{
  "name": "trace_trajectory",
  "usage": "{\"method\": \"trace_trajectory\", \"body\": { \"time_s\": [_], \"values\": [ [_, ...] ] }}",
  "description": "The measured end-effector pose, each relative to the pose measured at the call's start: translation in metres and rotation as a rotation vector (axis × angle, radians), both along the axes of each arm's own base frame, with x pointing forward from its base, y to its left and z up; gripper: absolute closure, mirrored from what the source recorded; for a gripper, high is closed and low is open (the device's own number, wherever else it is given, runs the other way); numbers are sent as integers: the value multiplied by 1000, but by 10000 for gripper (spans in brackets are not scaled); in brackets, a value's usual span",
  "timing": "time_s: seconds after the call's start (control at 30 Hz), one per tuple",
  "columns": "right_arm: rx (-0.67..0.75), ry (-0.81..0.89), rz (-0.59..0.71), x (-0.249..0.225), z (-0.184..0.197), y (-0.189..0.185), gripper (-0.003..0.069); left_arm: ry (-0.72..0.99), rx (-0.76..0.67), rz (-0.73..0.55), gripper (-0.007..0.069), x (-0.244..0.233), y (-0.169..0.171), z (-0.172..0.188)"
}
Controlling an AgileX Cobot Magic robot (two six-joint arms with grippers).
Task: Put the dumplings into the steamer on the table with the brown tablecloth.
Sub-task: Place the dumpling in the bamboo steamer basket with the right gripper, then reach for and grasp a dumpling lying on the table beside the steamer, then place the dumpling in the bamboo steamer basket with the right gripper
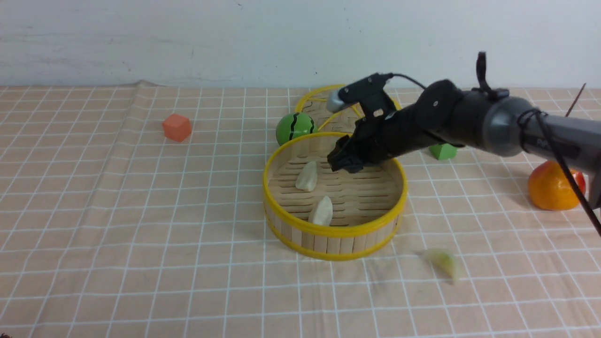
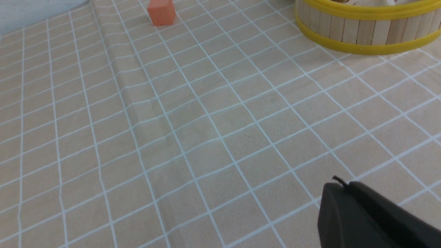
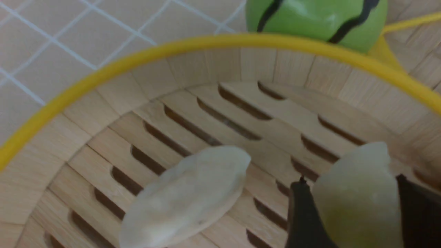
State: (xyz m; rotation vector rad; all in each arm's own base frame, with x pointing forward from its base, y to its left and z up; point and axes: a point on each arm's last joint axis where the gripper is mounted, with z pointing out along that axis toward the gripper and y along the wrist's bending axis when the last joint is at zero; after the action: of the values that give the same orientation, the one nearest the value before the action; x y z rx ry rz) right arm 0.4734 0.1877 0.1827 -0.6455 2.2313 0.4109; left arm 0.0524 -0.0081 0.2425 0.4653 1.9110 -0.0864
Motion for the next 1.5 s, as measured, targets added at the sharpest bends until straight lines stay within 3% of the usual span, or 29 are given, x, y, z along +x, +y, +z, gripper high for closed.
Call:
{"method": "trace_trajectory", "body": {
  "time_s": [0.2, 0.27, 0.37, 0.47, 0.6, 0.63, 0.73, 1.0, 1.17, 1.23, 1.33, 1.5],
  "values": [
    [22, 22, 26, -9, 24, 0, 104, 1, -4, 2, 639, 0, 0, 0],
    [23, 16, 43, -15, 41, -2, 89, 1, -5, 2, 639, 0, 0, 0],
    [-13, -5, 88, -40, 103, -16, 85, 1, -7, 2, 639, 0, 0, 0],
    [-77, 64, 79, -68, 140, -33, 109, 1, -7, 3, 639, 0, 0, 0],
    [-183, 262, -4, -85, 139, -48, 136, -2, -8, 2, 639, 0, 0, 0],
    [-265, 409, -70, -91, 120, -56, 152, -6, -11, 0, 639, 0, 0, 1],
    [-384, 560, -131, -96, 78, -65, 169, -11, -13, -2, 638, 0, -1, 1],
    [-418, 644, -151, -96, 4, -67, 193, -8, -24, 2, 636, 0, -1, 1],
    [-403, 668, -151, -93, -16, -64, 345, -5, -25, 4, 631, 0, -1, 1],
    [-416, 680, -132, -94, -15, -64, 452, -5, -25, 4, 629, 0, -1, 1],
    [-421, 681, -116, -94, 2, -64, 456, -5, -25, 4, 627, 0, -1, 1],
    [-308, 570, -109, -89, 64, -55, 456, -7, -23, 5, 622, 0, 0, 1]
  ]
}}
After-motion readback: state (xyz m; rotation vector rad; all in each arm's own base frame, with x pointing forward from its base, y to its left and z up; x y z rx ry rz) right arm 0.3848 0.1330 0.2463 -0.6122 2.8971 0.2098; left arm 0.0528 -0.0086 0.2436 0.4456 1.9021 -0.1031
